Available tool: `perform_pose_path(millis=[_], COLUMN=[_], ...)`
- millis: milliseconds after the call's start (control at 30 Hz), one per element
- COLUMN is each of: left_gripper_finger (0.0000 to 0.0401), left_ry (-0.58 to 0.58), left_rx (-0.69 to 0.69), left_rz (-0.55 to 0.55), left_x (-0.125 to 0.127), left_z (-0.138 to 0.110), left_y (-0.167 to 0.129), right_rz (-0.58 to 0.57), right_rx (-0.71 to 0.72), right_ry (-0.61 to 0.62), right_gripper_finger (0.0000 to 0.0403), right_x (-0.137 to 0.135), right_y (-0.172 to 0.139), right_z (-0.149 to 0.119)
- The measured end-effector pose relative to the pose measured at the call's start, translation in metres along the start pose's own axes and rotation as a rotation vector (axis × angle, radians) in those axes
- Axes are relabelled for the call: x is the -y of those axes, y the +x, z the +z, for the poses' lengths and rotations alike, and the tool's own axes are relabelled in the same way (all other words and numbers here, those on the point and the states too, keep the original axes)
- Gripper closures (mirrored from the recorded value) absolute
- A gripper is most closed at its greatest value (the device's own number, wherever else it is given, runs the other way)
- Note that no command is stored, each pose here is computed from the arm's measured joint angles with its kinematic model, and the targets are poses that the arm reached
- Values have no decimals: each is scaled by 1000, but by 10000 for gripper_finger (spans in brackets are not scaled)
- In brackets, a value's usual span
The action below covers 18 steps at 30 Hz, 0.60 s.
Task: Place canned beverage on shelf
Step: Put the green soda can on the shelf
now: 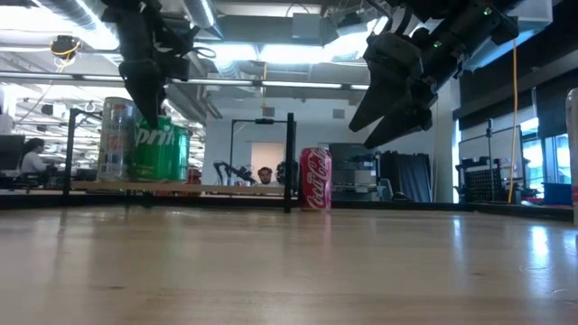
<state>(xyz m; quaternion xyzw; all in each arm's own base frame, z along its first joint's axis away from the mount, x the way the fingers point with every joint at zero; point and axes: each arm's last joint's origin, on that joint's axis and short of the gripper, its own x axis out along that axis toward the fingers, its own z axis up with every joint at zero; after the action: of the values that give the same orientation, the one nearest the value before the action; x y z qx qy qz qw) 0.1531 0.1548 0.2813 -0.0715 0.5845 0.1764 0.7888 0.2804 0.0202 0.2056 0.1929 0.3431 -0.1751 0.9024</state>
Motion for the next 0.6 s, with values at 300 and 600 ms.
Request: perform_pose_path(millis=[300, 600], left_gripper_finger=[104, 80], left_ry=[15, 16], left_rx=[-11, -3], left_rz=[34, 58], left_x=[-3, -4], left_z=[-1, 1], left_y=[0, 0], right_rz=[0, 1], right_rx=[0, 0], right_ry=[8, 7], right_gripper_finger=[88, 88], right_x=[0, 0], right_y=[0, 0], right_z=[0, 0])
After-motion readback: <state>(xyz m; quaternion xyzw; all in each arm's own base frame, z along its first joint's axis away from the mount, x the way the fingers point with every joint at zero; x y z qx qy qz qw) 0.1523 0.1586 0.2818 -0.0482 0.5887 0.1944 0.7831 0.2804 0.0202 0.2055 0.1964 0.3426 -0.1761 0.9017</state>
